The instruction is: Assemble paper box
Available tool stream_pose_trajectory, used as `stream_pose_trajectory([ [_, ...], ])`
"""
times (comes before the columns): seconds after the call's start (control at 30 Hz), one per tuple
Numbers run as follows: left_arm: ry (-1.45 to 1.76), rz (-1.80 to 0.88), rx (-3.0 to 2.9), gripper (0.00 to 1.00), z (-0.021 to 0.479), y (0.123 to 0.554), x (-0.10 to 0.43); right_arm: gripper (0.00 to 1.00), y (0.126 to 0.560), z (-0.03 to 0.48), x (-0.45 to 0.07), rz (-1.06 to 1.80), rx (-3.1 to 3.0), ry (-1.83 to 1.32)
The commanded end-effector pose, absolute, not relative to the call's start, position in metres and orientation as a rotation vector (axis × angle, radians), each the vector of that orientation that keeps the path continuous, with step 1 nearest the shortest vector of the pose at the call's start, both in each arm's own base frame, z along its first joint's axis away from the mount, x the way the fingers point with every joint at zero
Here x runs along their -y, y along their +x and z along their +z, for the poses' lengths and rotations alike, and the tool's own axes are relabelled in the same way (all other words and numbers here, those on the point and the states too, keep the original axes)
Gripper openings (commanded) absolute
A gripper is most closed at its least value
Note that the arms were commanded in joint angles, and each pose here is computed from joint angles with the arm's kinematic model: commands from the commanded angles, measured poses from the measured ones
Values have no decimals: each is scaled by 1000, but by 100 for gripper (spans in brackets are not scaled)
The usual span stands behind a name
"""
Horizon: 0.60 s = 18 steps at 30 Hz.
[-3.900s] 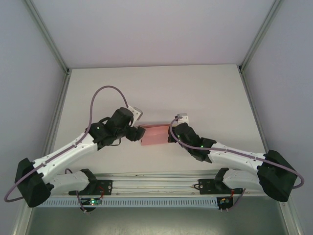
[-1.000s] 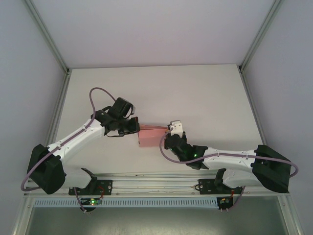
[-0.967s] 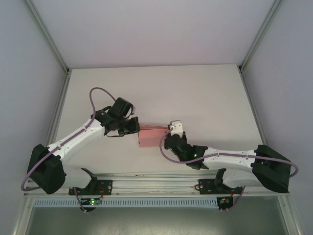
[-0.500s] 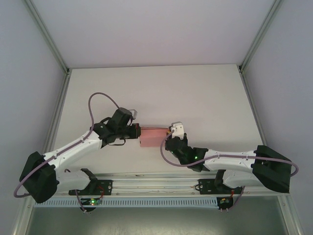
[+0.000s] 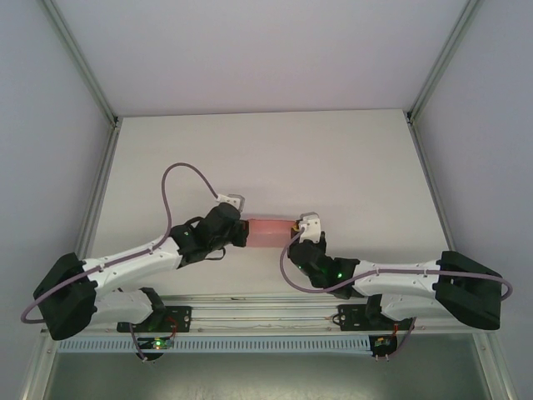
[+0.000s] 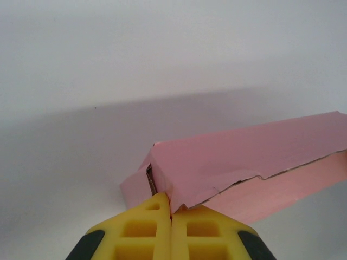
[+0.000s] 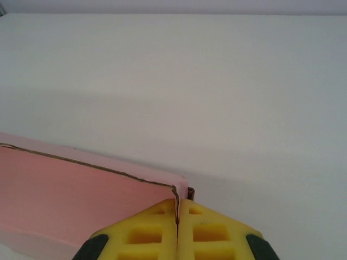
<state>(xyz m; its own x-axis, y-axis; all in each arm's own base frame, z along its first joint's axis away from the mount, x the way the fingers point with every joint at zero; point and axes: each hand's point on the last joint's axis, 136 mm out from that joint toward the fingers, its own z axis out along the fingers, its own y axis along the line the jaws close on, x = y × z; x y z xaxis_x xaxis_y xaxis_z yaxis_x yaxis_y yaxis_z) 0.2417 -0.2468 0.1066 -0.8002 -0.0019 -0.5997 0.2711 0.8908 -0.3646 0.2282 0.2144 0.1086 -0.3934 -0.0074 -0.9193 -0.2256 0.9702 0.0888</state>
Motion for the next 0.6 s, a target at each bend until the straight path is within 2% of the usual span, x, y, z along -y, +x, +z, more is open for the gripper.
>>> stream_pose_trajectory([
  [0.0, 368, -335, -2832, 0, 12, 171, 212, 0, 189, 47, -219, 257, -2183, -455],
  [0.03, 371, -326, -2833, 0, 11, 171, 212, 1, 189, 50, -220, 275, -2179, -445],
  [0.17, 393, -354, -2813, 0, 14, 175, 224, 28, 190, 64, -217, 341, -2177, -381],
  [0.27, 411, -272, -2792, 0, 19, 181, 223, 35, 197, 80, -208, 385, -2155, -284],
  [0.33, 428, -278, -2780, 0, 21, 182, 227, 46, 197, 81, -198, 418, -2142, -231],
  [0.4, 438, -295, -2774, 0, 21, 181, 230, 51, 197, 91, -194, 461, -2110, -211],
  [0.47, 437, -311, -2767, 0, 22, 182, 234, 63, 198, 101, -191, 493, -2078, -185],
  [0.57, 443, -320, -2760, 0, 24, 185, 239, 68, 200, 113, -183, 523, -2052, -142],
])
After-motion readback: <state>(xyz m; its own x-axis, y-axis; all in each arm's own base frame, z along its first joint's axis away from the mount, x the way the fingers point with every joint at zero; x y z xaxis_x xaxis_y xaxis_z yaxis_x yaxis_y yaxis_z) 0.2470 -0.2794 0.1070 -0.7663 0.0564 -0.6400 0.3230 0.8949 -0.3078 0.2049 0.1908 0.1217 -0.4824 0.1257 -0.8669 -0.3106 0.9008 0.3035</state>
